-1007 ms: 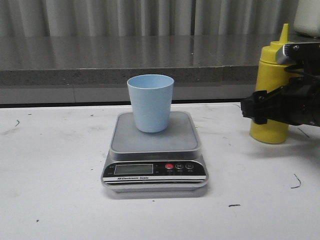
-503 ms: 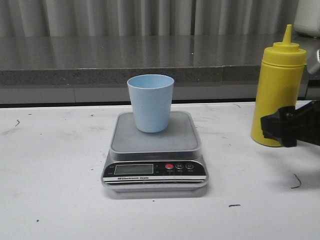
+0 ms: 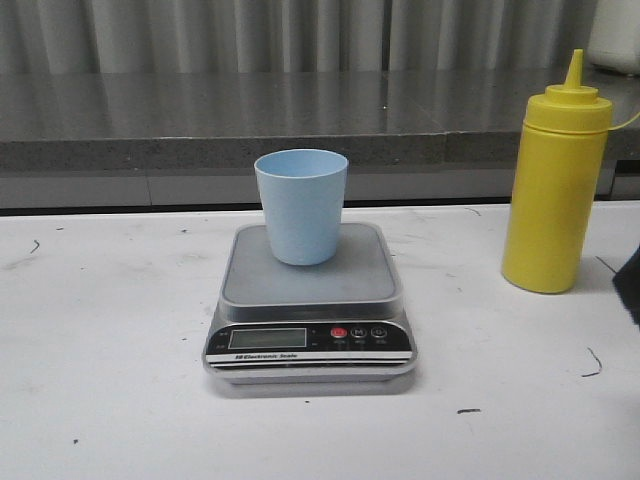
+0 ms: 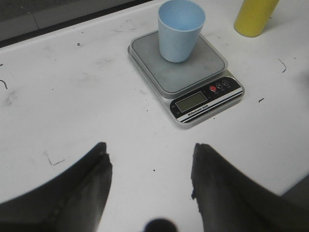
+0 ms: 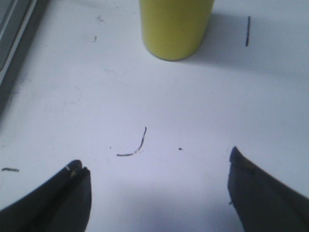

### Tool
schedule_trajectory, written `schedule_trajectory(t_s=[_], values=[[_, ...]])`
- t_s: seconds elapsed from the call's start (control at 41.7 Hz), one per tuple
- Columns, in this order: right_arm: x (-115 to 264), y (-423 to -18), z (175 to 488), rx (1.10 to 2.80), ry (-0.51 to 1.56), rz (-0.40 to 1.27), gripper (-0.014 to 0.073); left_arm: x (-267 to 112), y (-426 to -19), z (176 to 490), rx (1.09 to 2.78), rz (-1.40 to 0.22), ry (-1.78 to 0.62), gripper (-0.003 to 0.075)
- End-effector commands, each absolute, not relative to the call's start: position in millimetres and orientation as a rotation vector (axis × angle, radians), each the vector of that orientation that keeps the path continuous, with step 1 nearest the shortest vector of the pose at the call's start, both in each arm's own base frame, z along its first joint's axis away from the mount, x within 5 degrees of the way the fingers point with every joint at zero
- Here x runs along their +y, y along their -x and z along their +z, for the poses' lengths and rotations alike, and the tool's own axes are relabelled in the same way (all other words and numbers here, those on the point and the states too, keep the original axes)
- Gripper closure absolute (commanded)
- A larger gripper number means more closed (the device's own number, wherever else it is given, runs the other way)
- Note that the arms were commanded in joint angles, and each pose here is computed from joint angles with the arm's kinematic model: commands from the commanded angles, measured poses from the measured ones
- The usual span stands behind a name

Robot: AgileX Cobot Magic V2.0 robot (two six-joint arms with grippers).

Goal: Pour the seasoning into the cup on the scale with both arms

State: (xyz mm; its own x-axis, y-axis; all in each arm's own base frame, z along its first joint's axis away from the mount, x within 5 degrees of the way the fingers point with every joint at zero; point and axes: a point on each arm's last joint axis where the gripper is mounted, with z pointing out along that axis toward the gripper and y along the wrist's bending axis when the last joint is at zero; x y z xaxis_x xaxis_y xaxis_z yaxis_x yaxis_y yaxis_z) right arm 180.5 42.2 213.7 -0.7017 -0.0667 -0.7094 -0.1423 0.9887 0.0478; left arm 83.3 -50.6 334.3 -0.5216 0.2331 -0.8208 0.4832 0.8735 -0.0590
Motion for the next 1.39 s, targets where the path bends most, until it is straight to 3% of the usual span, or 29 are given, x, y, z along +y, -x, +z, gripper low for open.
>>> schedule_trajectory(t_s=[0.0, 0.288, 0.527, 0.743, 1.031, 1.103, 1.367], values=[[40, -167, 253, 2.310, 0.137, 0.115, -0.0002, -53, -85, 348, 2.043, -0.382, -0.496, 0.0344], [24, -118, 316, 2.258, 0.155, 0.062, -0.0001, -53, -85, 348, 2.043, -0.382, -0.496, 0.0344], [12, -85, 320, 2.293, 0.138, 0.042, 0.0063, -53, -85, 348, 2.043, -0.382, -0.496, 0.0344], [12, -63, 324, 2.246, 0.146, 0.150, 0.0108, -53, -85, 348, 2.043, -0.382, -0.496, 0.0344], [13, -58, 326, 2.205, 0.177, 0.173, 0.0122, -53, -85, 348, 2.042, -0.383, -0.495, 0.0344], [13, -58, 327, 2.193, 0.176, 0.177, 0.0174, -53, -85, 348, 2.042, -0.383, -0.495, 0.0344], [13, -59, 328, 2.183, 0.176, 0.179, 0.0491, -53, -85, 348, 2.042, -0.383, -0.495, 0.0344]])
